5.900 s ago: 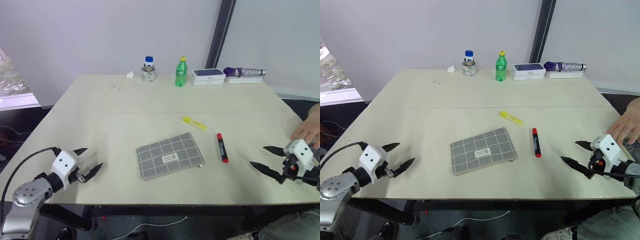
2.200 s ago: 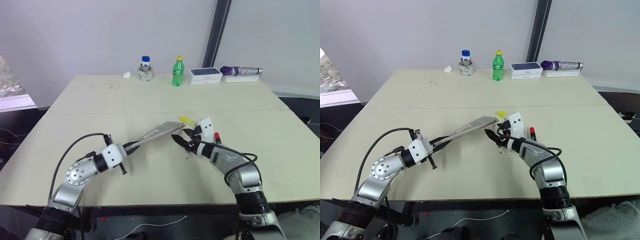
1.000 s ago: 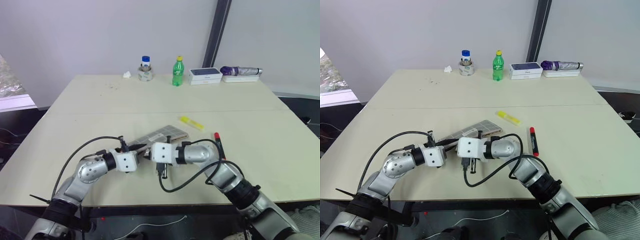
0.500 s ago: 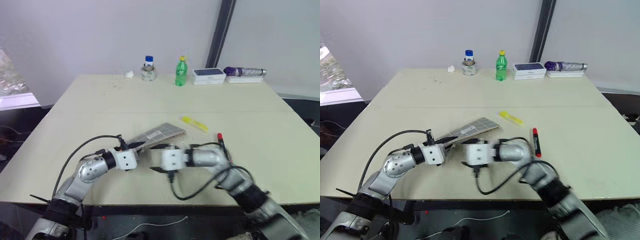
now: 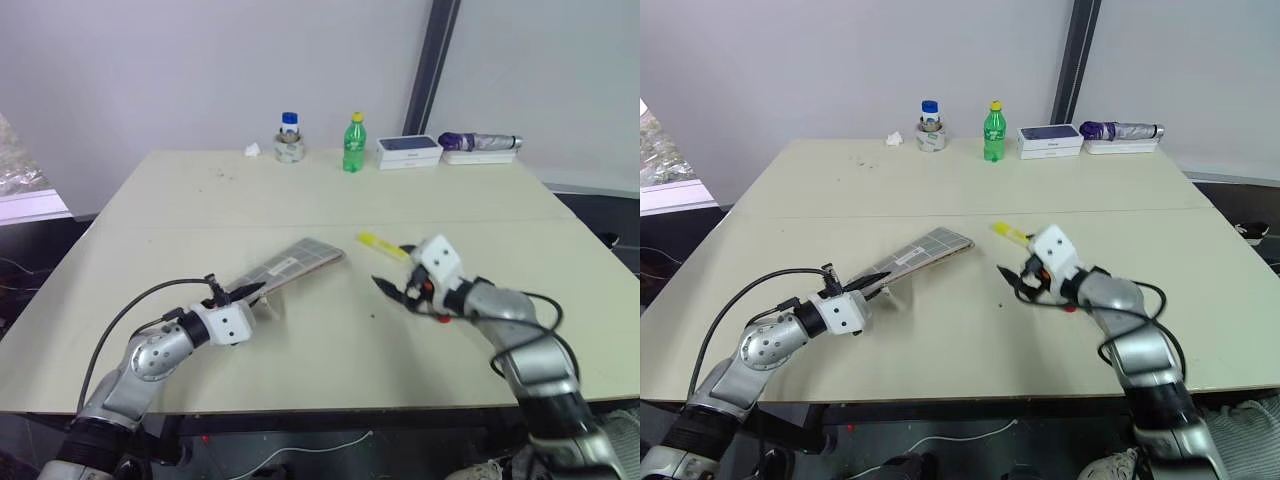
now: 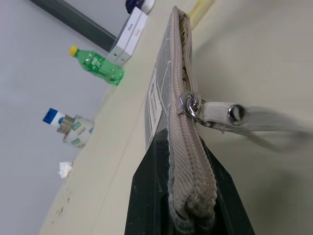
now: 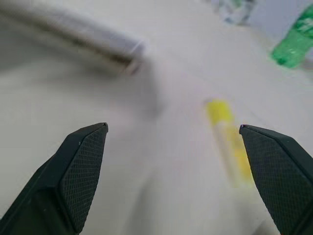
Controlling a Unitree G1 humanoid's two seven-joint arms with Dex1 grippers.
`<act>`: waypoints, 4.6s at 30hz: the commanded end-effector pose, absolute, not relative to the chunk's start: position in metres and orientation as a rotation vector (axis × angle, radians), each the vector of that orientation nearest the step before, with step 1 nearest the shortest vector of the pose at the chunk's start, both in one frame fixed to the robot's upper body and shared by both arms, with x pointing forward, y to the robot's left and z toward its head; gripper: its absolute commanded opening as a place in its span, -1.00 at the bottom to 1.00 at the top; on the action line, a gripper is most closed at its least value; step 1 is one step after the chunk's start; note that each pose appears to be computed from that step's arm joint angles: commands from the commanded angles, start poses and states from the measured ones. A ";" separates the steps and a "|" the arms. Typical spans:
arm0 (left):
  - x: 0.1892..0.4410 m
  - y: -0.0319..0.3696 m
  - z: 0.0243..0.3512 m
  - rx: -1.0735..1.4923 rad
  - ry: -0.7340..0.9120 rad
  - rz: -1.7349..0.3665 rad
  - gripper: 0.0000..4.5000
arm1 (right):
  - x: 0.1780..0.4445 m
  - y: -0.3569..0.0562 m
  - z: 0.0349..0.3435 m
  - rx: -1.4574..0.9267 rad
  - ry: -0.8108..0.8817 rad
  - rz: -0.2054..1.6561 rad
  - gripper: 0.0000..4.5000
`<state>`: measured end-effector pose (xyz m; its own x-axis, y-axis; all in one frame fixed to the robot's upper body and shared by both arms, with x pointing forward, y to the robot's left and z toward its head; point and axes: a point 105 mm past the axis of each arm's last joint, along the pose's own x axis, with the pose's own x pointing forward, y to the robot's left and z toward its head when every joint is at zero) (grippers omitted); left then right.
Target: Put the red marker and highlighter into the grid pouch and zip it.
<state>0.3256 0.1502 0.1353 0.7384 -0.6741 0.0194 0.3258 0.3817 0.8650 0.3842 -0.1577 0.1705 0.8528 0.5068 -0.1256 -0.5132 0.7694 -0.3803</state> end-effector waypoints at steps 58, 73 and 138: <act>0.329 0.131 0.155 0.711 -0.424 -0.740 -1.00 | 0.342 -0.148 0.163 -0.358 0.081 0.836 -0.62; 0.322 0.122 0.142 1.168 -0.474 -0.883 -1.00 | 0.332 -0.119 0.148 -0.801 0.201 0.997 -0.62; 0.319 0.132 0.136 0.722 -0.413 -0.865 -1.00 | 0.313 -0.222 0.138 -0.245 0.114 0.108 0.98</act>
